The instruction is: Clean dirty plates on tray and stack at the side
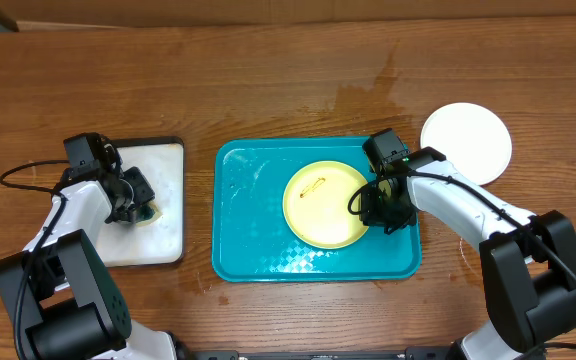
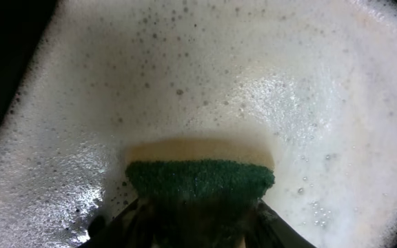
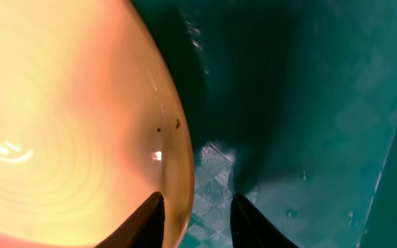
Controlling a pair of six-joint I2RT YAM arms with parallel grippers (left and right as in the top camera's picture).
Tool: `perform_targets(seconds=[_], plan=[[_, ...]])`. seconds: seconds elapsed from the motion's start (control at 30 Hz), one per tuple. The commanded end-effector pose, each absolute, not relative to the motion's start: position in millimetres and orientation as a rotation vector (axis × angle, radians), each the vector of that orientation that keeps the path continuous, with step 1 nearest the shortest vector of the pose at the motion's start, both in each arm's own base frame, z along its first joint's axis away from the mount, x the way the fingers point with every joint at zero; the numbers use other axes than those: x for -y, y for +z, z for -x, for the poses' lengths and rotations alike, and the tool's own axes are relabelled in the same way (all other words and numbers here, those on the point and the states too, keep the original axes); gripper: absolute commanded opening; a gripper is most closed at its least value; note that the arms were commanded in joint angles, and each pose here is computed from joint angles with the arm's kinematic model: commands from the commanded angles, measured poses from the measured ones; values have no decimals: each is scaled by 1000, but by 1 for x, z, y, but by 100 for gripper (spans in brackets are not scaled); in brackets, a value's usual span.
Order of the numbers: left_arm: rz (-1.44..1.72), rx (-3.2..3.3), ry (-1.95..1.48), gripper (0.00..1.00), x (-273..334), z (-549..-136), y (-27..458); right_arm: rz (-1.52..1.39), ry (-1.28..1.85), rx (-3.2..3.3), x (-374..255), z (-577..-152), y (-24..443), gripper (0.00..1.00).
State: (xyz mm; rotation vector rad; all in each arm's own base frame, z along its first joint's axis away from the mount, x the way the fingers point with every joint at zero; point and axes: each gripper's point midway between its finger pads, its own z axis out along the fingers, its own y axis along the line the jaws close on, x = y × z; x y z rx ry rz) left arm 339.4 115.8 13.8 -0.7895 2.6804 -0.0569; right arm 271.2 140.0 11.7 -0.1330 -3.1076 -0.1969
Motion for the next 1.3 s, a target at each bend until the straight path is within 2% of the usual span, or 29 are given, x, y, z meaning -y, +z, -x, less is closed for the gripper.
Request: perform_targets(seconds=[0.0, 0.07, 0.17, 0.23, 0.43, 0.57, 0.67, 0.73, 0.77, 0.9, 1.0, 1.07, 1.27], plan=[[745, -2715, -80, 43, -109, -336, 6, 304, -230, 3086, -146, -273, 13, 32], [745, -2715, -80, 43, -109, -336, 6, 325, -243, 3097, -147, -276, 11, 30], [731, -2719, -79, 41, -108, -336, 6, 327, -241, 3135, -147, -284, 10, 11], [719, -2721, -76, 41, -109, -337, 7, 293, -223, 3184, -144, -293, 11, 4], [639, -2730, -101, 39, -105, -339, 7, -270, -198, 3331, -148, -321, 15, 4], [637, -2733, -106, 40, -104, -339, 7, -392, -36, 3431, -137, -345, 22, 10], [601, -2739, -116, 40, -102, -339, 7, -389, -17, 3464, -138, -356, 31, 27], [601, -2739, -115, 41, -102, -339, 7, -392, -75, 3444, -144, -355, 38, 48], [601, -2739, -115, 42, -102, -339, 7, -398, -121, 3414, -149, -351, 42, 51], [601, -2739, -115, 43, -102, -339, 7, -155, -224, 3277, -154, -323, 51, 51], [601, -2739, -115, 44, -102, -339, 7, 121, -178, 3184, -146, -301, 44, 41], [601, -2739, -115, 44, -102, -339, 7, 279, -156, 3141, -142, -292, 36, 41], [600, -2739, -114, 44, -102, -339, 7, 362, -186, 3130, -142, -284, 16, 39]])
